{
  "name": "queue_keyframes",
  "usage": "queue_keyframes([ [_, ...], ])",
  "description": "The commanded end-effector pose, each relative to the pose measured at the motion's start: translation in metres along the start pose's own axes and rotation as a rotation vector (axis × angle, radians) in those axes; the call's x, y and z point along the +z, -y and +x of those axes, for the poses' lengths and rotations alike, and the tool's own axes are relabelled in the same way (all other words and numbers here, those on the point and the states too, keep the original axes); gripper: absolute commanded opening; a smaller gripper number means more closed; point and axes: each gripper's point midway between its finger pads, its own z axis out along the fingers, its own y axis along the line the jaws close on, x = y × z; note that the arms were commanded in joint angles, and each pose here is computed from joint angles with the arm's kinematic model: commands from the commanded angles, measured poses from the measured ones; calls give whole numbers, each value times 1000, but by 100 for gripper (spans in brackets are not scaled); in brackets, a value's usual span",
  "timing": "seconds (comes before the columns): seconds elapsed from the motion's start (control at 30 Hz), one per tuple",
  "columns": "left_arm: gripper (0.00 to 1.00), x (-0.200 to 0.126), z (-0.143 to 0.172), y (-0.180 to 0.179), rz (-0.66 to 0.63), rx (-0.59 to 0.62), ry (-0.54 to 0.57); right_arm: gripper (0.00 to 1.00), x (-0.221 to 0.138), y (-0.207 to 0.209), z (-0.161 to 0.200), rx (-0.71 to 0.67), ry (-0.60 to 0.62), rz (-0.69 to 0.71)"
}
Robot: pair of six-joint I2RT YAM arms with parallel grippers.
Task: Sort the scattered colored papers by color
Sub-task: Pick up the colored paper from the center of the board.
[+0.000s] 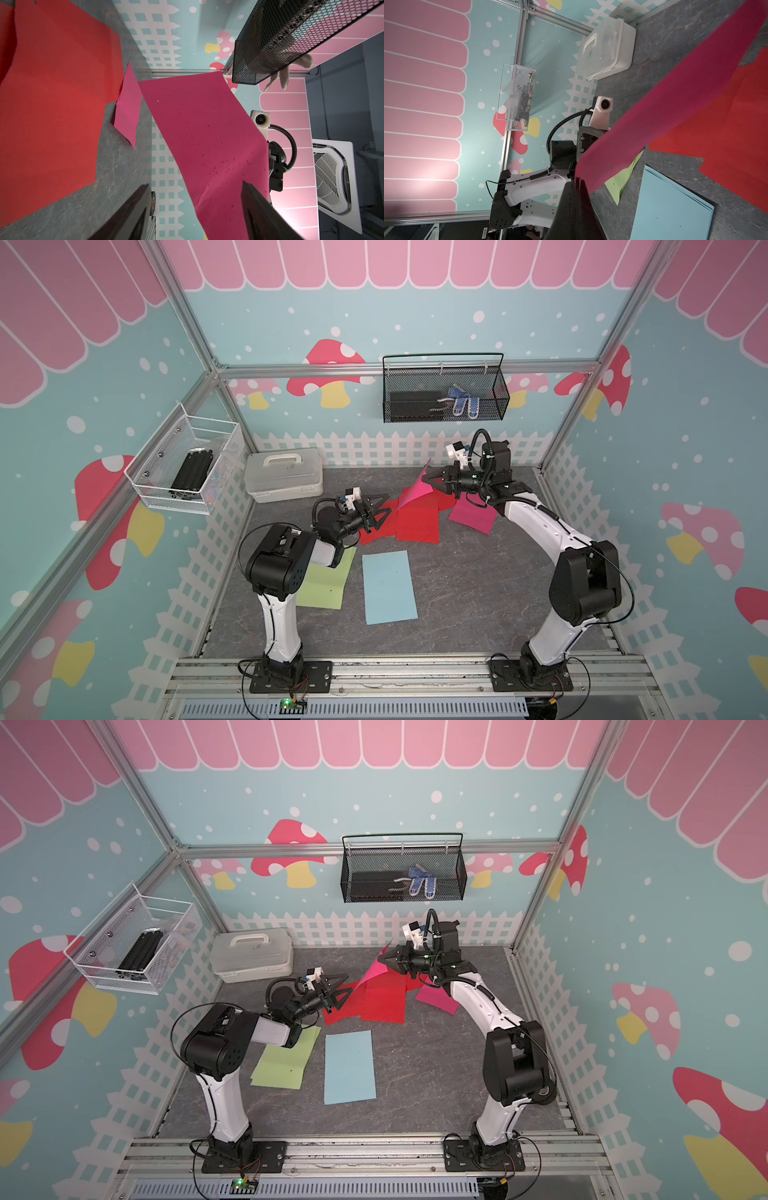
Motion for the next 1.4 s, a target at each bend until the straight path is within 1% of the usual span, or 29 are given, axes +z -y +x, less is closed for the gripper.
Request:
queue_keyframes([
  [0.0, 71, 3, 2, 19, 68, 10, -8, 0, 1, -33, -1, -52, 4, -57],
  [0.23, 72, 7, 0, 29, 90, 15, -3, 0, 9, -40, 6, -73, -12, -80],
  [0.57, 72, 10, -5, 40, 115, 23, 9, 0, 20, -33, 25, -27, -56, -98],
  [0.73, 72, 12, -6, 46, 126, 24, 9, 0, 20, -27, 34, -16, -60, -100],
  [0.97, 71, 12, -9, 48, 132, 29, 13, 0, 17, -30, 40, -15, -63, -105],
  [1.1, 67, 10, -12, 43, 122, 24, 23, 0, 12, -34, 45, -21, -59, -104],
  [1.37, 58, 5, -8, 51, 128, 51, 20, 0, 8, -11, 56, -13, -71, -9],
])
